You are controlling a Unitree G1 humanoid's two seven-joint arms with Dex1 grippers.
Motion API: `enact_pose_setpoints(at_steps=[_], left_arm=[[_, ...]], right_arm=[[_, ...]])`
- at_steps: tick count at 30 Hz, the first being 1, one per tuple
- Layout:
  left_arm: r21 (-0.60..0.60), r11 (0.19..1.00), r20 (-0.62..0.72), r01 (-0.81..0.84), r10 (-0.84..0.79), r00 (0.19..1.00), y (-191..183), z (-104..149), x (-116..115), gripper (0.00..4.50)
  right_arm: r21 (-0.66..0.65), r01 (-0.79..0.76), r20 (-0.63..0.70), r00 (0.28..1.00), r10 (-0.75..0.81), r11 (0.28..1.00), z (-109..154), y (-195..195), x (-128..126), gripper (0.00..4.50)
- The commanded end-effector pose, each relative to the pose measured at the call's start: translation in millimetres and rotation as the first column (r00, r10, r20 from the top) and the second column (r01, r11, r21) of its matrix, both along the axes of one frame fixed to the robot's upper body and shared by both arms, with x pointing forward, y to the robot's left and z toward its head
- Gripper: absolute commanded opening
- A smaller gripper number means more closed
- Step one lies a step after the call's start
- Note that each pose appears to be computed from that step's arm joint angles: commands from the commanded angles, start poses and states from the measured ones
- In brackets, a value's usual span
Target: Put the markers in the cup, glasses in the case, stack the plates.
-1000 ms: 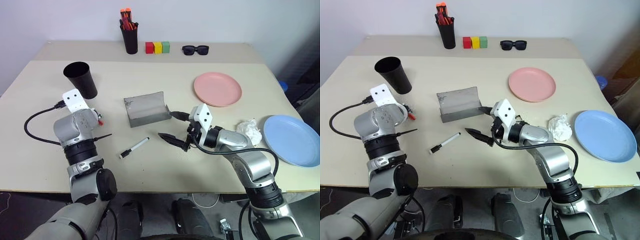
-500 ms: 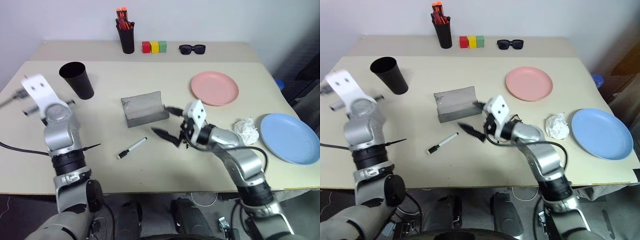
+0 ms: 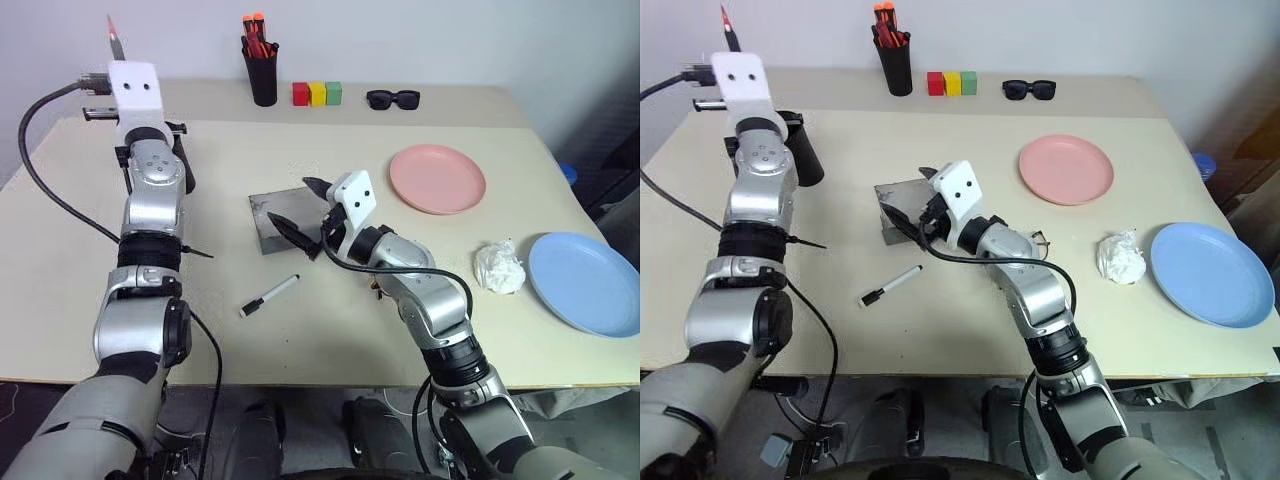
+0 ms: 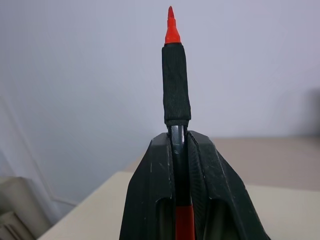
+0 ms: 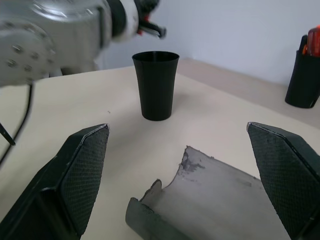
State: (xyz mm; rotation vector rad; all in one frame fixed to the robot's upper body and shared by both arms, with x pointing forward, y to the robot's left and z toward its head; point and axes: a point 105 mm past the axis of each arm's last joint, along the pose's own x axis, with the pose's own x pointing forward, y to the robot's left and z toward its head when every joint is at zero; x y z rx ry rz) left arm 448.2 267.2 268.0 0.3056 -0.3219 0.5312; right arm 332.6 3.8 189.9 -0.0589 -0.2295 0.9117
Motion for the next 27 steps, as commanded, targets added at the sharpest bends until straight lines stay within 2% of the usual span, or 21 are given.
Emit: enact_pose_setpoints(at_steps=[1,8,11,15,21,24,27], left_arm=[[0.021,1.000,0.055,-0.011,0.010,0.998,5,14,1,0.07],[-0.038,0.999,0.014,-0.014,0.015,1.000,10,-2,6,0.07],[-0.050,0.999,0.013,-0.020,0.020,1.000,10,-4,6,1.26],[-0.065,0.997,0.023,-0.033,0.034,0.999,10,-3,6,3.21],[-0.105,0.994,0.059,-0.023,0.030,0.998,11,1,4,3.21],[-0.097,0.995,0.113,-0.015,0.026,0.993,13,12,-1,3.21],[-0.121,0.990,0.169,0.077,-0.056,0.984,14,27,-9,3.21]], right_arm=[[0.028,-0.015,0.052,0.999,0.014,1.000,12,3,-7,4.50],[0.032,0.005,0.048,0.999,-0.006,0.999,11,-3,-6,4.50],[0.035,0.002,0.049,0.999,-0.004,0.999,12,-3,-7,4.50],[0.036,-0.013,0.049,0.999,0.011,0.999,12,-1,-9,4.50],[0.034,-0.022,0.051,0.999,0.020,0.999,13,0,-9,4.50],[0.032,-0.026,0.057,0.998,0.024,0.999,16,0,-10,4.50],[-0.029,-0.065,0.076,0.995,0.067,0.997,13,-7,-15,4.50]])
